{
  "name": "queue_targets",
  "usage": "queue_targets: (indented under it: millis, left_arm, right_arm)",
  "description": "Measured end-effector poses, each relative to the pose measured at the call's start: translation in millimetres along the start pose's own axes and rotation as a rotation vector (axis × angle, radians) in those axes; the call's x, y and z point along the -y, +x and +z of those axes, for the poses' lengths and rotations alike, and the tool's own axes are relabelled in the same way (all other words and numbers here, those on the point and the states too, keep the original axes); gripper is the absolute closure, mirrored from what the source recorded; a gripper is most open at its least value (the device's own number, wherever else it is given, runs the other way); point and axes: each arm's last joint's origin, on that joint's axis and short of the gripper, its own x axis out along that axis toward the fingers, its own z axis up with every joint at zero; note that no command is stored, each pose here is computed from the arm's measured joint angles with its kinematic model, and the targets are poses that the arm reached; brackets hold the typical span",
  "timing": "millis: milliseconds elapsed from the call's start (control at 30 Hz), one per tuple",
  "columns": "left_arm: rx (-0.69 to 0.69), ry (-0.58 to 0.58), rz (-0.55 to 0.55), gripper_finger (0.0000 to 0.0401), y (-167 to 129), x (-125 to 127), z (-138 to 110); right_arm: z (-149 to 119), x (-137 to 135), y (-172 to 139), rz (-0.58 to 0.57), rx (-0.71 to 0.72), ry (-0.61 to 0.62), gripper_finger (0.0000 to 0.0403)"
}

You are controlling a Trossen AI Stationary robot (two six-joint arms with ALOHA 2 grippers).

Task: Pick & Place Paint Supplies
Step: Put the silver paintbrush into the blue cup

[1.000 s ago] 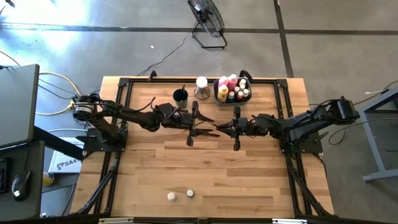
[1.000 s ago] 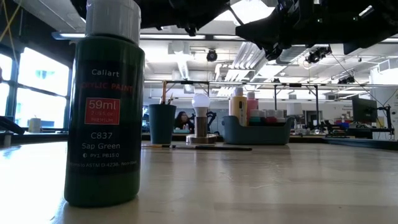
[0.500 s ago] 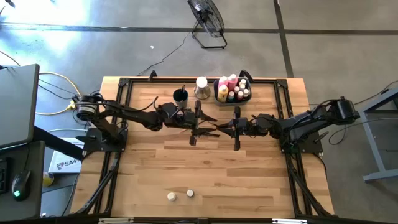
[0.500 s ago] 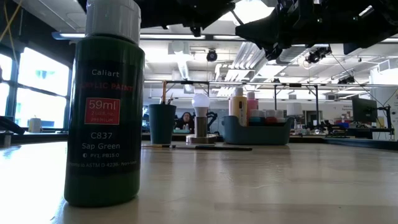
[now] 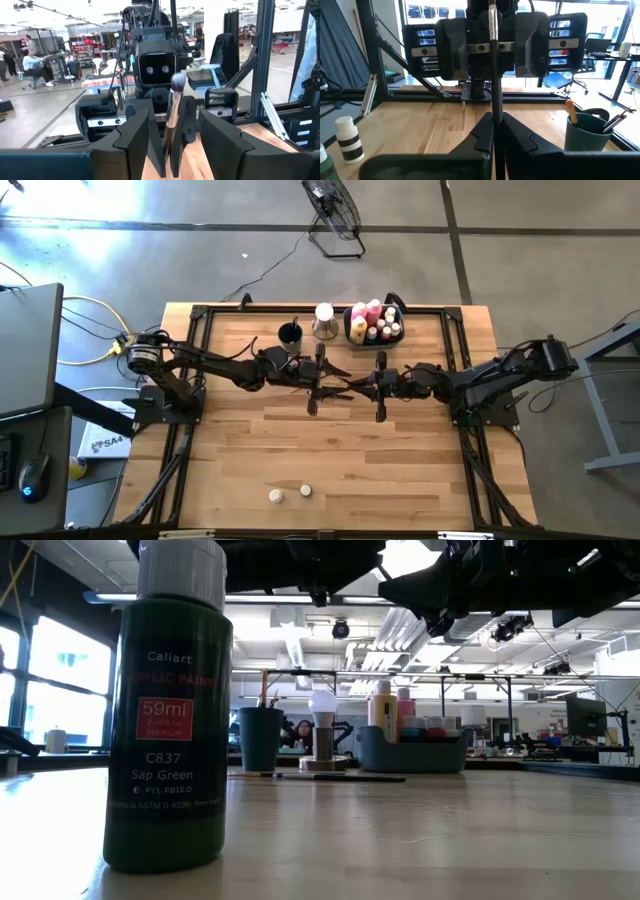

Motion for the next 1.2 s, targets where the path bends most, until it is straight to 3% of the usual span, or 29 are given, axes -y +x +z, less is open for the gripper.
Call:
queue_targets:
  millis: [433,833,1200]
  left_arm:
    - [0.005,0.001,0.049,0.0239,-0.1,-1.7,0.9]
    - [0.005,0.001,0.049,0.0343,-0.1,-1.7,0.9]
    - [0.002,-0.001,0.051,0.0384,-0.2,-1.7,0.9]
  right_arm:
    - [0.0,-0.1,0.0,0.001,0.000,0.000,0.0388]
    - [-0.1,-0.1,0.0,0.000,-0.001,0.000,0.0388]
    - [-0.2,0.0,0.0,0.000,-0.002,-0.001,0.0388]
